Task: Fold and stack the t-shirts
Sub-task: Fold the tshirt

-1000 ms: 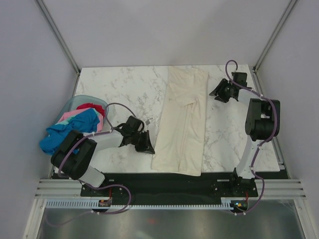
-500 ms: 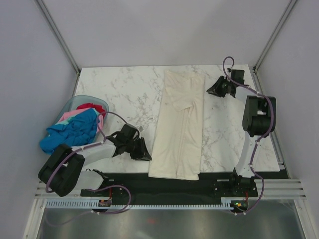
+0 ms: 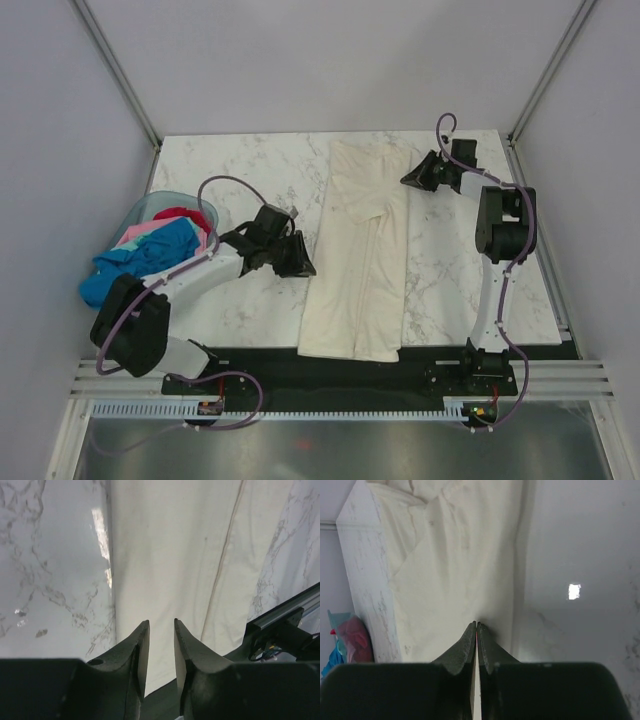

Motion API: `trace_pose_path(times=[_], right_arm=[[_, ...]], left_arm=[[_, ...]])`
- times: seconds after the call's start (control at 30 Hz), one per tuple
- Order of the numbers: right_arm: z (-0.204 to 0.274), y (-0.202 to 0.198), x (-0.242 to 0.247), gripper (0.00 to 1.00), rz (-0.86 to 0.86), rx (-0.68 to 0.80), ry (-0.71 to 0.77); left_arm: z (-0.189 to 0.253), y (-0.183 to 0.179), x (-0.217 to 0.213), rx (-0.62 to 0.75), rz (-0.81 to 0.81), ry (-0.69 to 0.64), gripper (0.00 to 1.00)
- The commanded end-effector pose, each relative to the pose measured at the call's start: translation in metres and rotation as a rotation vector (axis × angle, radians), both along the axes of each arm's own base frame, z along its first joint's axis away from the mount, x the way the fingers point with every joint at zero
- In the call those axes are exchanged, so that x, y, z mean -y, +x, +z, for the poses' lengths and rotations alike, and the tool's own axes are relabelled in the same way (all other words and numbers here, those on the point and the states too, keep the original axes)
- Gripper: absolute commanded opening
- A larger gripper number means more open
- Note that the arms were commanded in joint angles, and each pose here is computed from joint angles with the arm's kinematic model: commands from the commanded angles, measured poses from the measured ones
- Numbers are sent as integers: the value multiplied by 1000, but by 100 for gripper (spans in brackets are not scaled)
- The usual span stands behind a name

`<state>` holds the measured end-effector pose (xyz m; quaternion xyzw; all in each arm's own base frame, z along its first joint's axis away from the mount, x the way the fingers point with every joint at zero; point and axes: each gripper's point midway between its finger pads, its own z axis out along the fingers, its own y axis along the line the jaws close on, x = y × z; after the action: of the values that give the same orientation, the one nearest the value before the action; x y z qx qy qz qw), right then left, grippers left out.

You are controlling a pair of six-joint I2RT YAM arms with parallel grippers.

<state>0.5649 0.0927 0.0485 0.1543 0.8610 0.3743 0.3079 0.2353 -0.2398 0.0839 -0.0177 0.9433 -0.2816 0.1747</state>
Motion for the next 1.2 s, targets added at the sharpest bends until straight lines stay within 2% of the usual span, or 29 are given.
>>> trace_pose_path(times=[0.0,0.07,0.1,0.27,0.4,0.43,0.47,0.5,0.6,0.63,0.77,0.97,1.17], right_arm=[[-23,7,-1,9,20,-14,25],[-30,6,-1,10,29,-35,16],[-34,5,-2,11,37,-44,17],[-4,7,-3,11,74,-6,15],[48,7,-10,10,96,73,36],[53,4,-15,11,106,80,38],[56,2,-18,11,112,81,39],[65,-1,-21,11,117,95,35],[63,-19,-38,11,156,81,41],[53,-26,-39,11,160,65,49],[38,-61,-87,12,271,39,80],[-23,-89,-94,12,297,-59,43],[-36,-93,-96,13,320,-82,51]], left_arm=[[12,34,10,80,-38,53,34],[0,48,11,80,-46,101,34],[10,60,18,109,-62,86,34],[13,108,26,127,-57,85,35],[45,160,46,174,-107,-45,36],[47,168,52,178,-126,-66,35],[66,184,61,226,-143,-104,35],[52,191,68,200,-175,-121,35],[63,213,89,247,-240,-181,36],[45,219,94,219,-251,-184,36],[41,244,113,255,-296,-228,36],[16,287,108,282,-243,-219,37],[1,313,95,256,-165,-299,37]])
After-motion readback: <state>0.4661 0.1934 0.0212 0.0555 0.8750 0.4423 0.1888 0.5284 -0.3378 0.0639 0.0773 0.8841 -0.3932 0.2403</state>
